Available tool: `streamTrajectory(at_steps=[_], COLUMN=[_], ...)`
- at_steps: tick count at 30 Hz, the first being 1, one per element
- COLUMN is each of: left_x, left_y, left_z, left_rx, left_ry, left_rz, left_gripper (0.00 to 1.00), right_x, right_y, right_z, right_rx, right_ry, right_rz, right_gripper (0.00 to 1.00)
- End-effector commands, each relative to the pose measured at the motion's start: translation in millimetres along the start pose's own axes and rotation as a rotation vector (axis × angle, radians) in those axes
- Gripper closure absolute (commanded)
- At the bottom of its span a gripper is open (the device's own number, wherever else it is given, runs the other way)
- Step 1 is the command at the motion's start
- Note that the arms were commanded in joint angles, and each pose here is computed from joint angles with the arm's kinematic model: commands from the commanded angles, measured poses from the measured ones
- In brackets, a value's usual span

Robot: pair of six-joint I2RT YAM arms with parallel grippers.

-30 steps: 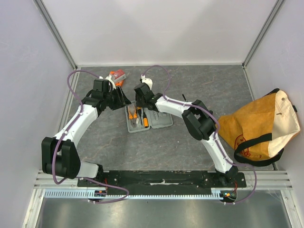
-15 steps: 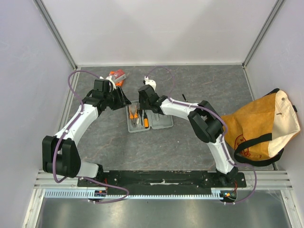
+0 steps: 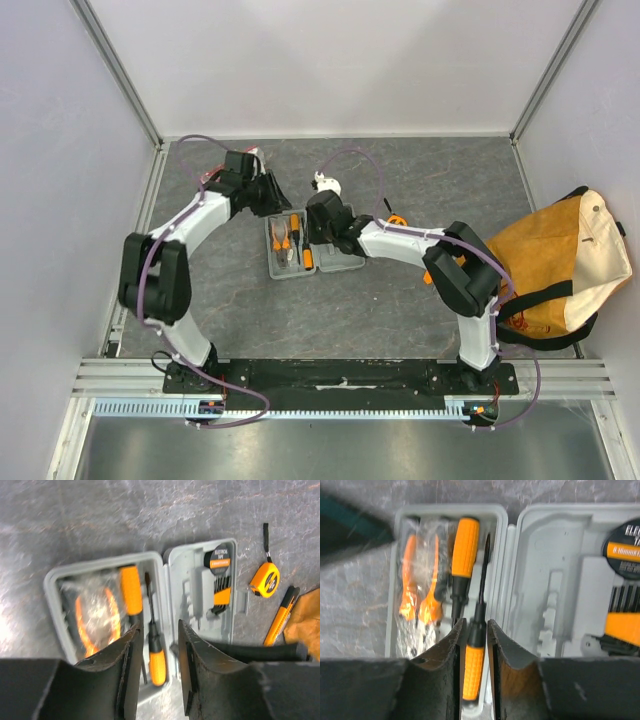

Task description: Pack the tool kit

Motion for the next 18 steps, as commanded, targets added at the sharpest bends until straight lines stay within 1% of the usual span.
streamTrajectory(at_steps=[1, 6, 10, 13, 17, 18], left_x=[-31.9, -63.1, -83.8, -92.8, -98.8, -99.4], left_y=[-25.7, -27.6, -16.3, -2.5, 7.9, 10.4], left_z=[-15.3, -16.1, -5.6, 1.9, 9.2, 9.7], left_rx=[-0.012, -0.039, -0.063, -0.068, -0.080, -0.081], left_ry=[0.001, 0.036, 0.091, 0.123, 0.134, 0.131], left_rz=[0.057, 0.037, -0.020, -0.092, -0.138, -0.150], left_gripper=[0.61, 0.66, 0.70, 0.72, 0.73, 0.74], right_x=[25.8, 30.9, 33.0, 31.8, 29.5, 28.5], right_y=[12.9, 21.0, 27.5, 30.2, 33.5, 36.9], right_z=[0.5, 17.4, 27.6, 33.8, 39.1, 34.3], right_rx=[0.052, 0.080, 0.089, 0.097, 0.100, 0.096], right_ry=[-0.031, 0.005, 0.026, 0.042, 0.055, 0.031], right_rz=[-0.058, -0.094, -0.111, -0.121, -0.128, -0.140], right_gripper=[0.72, 0.76, 0.79, 0.81, 0.84, 0.84])
Point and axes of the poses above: each gripper's point midway between its finger pads, its own x axis back along the fingers, its own y axis along the line the jaws close on, z = x × y, the point moved 6 cm from there along x, back along the fingers, and after that the axes turned 11 degrees about x, right-handed, at the moved point
